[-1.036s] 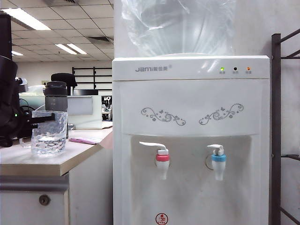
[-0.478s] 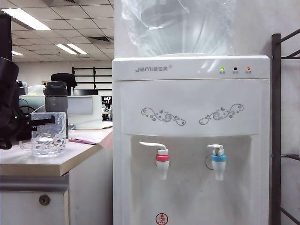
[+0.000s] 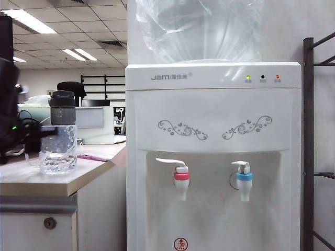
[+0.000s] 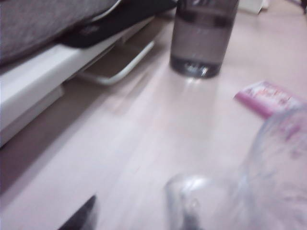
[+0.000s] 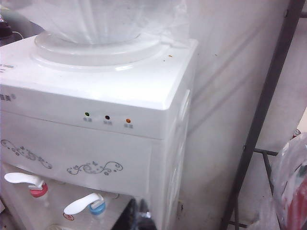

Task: Pick up the plastic mug from the left desk, go to the cold water outlet of the water dispenser, press the vertical switch to get some water, then put the mug back on the desk.

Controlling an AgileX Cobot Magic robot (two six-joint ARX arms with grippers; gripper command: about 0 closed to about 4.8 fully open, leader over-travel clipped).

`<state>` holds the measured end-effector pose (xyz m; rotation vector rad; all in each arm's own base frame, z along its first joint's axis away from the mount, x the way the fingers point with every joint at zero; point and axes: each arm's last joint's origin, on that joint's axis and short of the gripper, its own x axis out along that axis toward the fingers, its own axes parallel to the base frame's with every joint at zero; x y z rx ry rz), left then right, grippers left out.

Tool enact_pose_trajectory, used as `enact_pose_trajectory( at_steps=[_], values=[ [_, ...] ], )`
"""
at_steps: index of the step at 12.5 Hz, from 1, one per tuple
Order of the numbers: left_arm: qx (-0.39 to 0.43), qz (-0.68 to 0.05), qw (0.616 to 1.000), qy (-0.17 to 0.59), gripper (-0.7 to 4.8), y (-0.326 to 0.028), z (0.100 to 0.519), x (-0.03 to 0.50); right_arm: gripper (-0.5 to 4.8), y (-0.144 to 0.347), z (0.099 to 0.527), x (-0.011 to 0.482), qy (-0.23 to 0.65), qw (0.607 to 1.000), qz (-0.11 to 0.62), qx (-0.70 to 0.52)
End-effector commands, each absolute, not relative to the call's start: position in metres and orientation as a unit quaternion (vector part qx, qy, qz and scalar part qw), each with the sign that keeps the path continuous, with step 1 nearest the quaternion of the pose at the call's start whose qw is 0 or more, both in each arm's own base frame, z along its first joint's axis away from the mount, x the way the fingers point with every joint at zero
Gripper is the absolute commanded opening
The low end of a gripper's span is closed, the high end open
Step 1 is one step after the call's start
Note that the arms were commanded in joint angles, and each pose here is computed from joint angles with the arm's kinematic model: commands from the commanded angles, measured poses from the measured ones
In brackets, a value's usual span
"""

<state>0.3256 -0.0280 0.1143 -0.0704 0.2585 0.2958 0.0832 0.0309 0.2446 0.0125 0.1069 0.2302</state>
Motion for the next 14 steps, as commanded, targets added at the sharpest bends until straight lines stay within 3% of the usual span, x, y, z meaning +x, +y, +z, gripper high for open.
enact_pose_trajectory(
  at_steps=[1, 7, 8, 9, 10, 14],
  values=[
    [-0.028, 0.149, 0.978, 0.142, 2.14, -0.025, 0.111, 0.304, -0.01, 0.031, 0.247, 0.083, 0.045, 0.992, 0.115, 0.009],
    [-0.036, 0.132, 0.982, 0.129, 2.14, -0.028, 0.117, 0.294, -0.01, 0.031, 0.247, 0.083, 0.045, 0.992, 0.115, 0.009],
    [-0.037, 0.12, 0.985, 0.119, 1.23, -0.036, 0.124, 0.285, -0.01, 0.031, 0.247, 0.083, 0.045, 0.992, 0.115, 0.009],
    [-0.032, 0.129, 0.985, 0.114, -0.06, -0.041, 0.126, 0.273, -0.01, 0.031, 0.247, 0.083, 0.045, 0.992, 0.115, 0.009],
    [-0.033, 0.123, 0.986, 0.109, -0.06, -0.042, 0.127, 0.267, -0.01, 0.031, 0.247, 0.083, 0.045, 0.992, 0.115, 0.009],
    [-0.076, 0.094, 0.992, -0.024, -0.05, -0.037, 0.137, 0.232, -0.01, 0.031, 0.247, 0.083, 0.044, 0.992, 0.115, 0.009]
  ],
)
